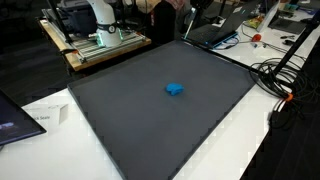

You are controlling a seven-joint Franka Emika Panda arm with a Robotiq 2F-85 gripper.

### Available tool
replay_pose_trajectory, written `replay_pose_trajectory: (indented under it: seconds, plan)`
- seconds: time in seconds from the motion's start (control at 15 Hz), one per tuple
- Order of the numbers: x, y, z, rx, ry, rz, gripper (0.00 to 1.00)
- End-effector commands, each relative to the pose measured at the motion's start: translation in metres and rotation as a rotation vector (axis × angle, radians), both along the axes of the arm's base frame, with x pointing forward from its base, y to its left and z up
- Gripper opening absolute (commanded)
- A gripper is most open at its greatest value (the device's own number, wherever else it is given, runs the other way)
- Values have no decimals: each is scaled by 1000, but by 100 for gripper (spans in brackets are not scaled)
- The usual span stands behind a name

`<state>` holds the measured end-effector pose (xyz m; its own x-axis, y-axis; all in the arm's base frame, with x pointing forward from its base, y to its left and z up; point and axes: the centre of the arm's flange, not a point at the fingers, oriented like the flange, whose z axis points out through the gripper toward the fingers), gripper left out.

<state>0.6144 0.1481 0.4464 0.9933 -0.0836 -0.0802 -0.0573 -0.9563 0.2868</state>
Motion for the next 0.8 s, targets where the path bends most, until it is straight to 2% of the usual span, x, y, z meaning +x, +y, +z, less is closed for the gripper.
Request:
replay_pose_trajectory:
  seconds: [0.0,0.2,0.53,0.6,0.73]
  plan:
    - [4,4,-7,-35,26,7,12]
    - [15,17,-21,-69,56,21,12]
    - [19,15,-17,-73,55,13,12]
    - [19,15,-17,-73,55,13,3]
    - [30,30,-27,-119,16,-14,3]
